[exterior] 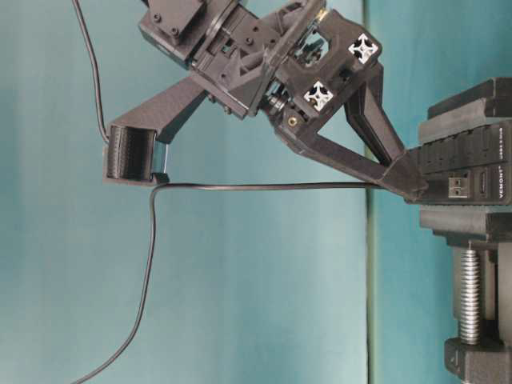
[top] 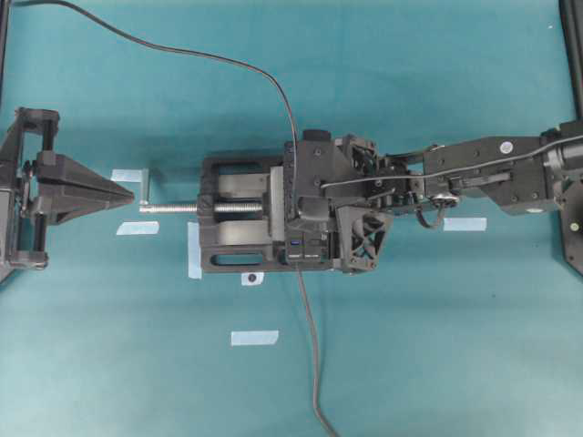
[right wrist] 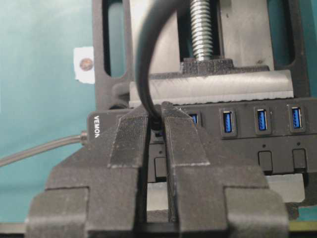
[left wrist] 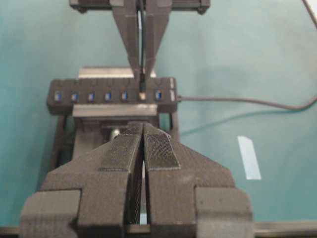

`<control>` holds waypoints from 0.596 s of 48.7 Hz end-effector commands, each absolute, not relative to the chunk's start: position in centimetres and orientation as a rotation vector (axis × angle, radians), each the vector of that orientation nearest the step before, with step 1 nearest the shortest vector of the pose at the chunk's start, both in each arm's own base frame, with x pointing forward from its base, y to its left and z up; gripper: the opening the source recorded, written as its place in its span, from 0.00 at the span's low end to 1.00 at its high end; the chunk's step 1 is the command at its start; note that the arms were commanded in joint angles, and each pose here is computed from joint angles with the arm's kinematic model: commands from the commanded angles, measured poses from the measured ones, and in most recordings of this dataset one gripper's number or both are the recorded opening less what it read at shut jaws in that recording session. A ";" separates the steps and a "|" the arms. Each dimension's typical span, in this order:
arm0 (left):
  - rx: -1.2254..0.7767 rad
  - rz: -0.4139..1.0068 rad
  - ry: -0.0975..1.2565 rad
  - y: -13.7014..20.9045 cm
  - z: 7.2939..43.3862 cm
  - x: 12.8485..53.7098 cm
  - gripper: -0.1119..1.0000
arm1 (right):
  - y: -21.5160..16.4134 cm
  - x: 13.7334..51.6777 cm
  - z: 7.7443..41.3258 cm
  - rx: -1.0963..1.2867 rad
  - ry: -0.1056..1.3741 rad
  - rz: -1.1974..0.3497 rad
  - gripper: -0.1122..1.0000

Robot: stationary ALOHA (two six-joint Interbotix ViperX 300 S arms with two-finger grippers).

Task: Insert the USB into the second port from the front of the fixed hub.
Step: 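Lower and push the plug down into the second port from front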

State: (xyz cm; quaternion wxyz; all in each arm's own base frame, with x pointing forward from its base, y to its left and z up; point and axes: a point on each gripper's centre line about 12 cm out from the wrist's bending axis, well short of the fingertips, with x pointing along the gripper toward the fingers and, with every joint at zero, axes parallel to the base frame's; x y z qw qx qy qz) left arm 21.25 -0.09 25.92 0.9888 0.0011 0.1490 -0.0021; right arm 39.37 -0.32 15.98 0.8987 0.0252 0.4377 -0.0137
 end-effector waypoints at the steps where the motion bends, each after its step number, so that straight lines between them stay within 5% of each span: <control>1: 0.002 -0.006 0.273 -0.1 26.8 21.6 0.10 | -0.5 39.4 16.7 0.053 0.891 -0.032 0.13; 29: 0.002 -0.001 0.273 0.0 26.8 21.6 0.10 | -0.5 39.5 17.5 0.046 0.911 -0.029 0.13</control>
